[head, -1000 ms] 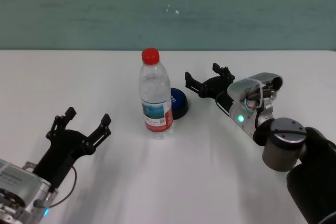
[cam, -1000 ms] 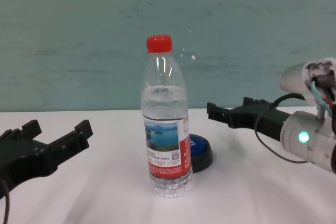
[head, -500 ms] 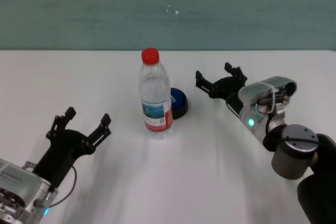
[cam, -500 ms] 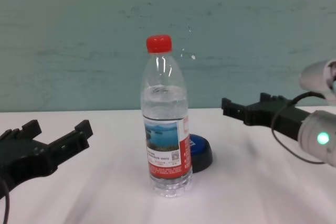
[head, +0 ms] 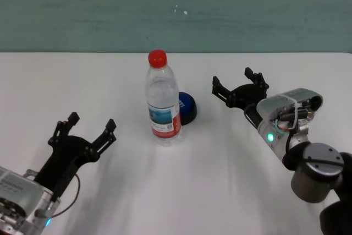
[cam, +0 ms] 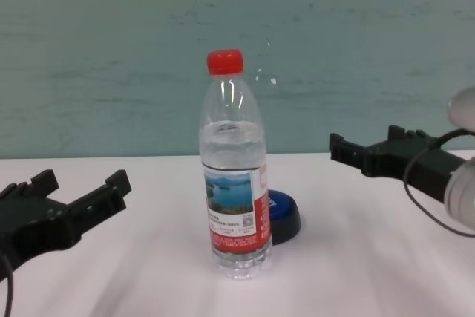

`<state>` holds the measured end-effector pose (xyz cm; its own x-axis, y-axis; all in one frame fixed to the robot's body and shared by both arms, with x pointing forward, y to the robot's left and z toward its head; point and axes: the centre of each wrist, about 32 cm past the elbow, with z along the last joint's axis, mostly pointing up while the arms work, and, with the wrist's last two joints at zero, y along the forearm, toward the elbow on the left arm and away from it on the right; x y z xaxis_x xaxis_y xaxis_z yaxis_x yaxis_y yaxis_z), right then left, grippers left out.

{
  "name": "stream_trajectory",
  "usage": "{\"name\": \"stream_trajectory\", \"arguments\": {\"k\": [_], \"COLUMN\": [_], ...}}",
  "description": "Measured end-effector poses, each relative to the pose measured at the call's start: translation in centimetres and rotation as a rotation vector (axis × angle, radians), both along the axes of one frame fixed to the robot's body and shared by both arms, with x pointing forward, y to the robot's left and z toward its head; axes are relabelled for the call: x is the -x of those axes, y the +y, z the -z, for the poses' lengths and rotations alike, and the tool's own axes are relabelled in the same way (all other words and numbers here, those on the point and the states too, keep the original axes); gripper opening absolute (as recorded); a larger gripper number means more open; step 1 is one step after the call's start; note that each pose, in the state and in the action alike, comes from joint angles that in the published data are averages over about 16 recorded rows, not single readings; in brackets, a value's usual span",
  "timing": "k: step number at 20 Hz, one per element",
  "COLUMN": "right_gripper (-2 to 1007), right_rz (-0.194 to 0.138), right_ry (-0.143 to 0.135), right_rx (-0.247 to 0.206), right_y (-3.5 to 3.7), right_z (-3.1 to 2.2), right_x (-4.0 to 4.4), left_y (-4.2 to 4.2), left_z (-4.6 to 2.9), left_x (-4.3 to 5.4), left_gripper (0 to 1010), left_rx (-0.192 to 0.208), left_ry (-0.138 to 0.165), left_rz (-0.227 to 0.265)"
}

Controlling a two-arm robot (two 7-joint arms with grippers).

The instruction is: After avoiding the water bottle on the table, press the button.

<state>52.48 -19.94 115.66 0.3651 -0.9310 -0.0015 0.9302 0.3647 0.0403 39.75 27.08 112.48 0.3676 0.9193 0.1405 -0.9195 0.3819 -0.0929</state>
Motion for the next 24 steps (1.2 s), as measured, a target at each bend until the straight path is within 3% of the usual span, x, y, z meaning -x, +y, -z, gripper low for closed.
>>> {"name": "stream_trajectory", "arguments": {"k": [10, 24], "right_gripper": [1004, 1004], "right_rz": [0.022, 0.043], "right_ry": [-0.021, -0.041], "right_rx": [0.000, 0.007], "right_y": [0.66, 2.45], "right_z": [-0.17, 0.34], "right_x": [2.30, 5.15], "left_y": [0.00, 0.00], "left_z": [0.00, 0.00], "left_x": [0.00, 0.00], "left_gripper": [1010, 1010], "left_rx": [0.000, 0.000], "left_ry": [0.000, 0.000], "left_rz": [0.000, 0.000]}}
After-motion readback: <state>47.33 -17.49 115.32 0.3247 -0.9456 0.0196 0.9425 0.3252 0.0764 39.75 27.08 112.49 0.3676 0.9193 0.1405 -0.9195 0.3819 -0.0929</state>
